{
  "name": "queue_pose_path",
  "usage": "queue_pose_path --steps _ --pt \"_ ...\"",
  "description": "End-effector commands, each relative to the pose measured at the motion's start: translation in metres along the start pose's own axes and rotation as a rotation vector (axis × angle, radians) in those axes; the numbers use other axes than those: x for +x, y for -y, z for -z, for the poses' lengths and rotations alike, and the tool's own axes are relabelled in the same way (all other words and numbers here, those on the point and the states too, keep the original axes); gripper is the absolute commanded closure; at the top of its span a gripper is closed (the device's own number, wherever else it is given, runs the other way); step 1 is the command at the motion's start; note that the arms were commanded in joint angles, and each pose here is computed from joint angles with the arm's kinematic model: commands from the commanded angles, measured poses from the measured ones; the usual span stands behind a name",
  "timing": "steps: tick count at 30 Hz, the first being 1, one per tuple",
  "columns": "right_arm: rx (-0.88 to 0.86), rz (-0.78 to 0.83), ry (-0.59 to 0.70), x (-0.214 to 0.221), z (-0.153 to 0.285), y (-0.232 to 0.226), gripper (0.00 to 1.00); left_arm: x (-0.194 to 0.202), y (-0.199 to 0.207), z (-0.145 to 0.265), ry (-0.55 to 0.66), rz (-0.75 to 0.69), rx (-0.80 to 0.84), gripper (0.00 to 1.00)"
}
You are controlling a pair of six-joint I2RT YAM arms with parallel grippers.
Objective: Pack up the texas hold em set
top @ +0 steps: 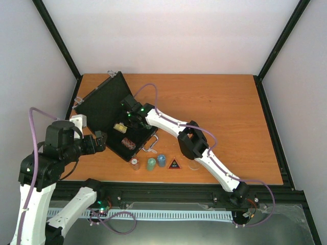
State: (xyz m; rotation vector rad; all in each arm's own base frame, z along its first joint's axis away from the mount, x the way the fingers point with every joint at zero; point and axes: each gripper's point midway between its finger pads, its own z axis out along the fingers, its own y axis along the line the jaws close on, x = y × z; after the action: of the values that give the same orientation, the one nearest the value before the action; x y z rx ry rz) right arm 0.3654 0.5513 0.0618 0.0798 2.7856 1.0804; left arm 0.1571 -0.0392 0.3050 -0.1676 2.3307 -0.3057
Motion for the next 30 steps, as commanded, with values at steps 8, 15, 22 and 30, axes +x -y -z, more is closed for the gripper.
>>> queue_pose_path --steps 8,15,22,30 --pt "-0.072 0.070 0.068 -0.009 0.029 -0.040 0.01 -0.005 0.002 0.016 0.040 -0.014 0.021 0.00" --pt "-0.112 0.122 0.074 -0.006 0.048 -0.061 0.00 -0.005 0.000 0.019 0.049 -0.007 0.016 0.00" --pt "-0.002 0.207 0.132 -0.006 0.078 -0.056 0.00 -0.009 -0.001 0.023 0.070 0.001 0.009 0.00" --pt "0.050 0.500 0.130 -0.007 0.073 -0.047 0.00 -0.010 0.002 0.019 0.075 0.032 0.026 0.00"
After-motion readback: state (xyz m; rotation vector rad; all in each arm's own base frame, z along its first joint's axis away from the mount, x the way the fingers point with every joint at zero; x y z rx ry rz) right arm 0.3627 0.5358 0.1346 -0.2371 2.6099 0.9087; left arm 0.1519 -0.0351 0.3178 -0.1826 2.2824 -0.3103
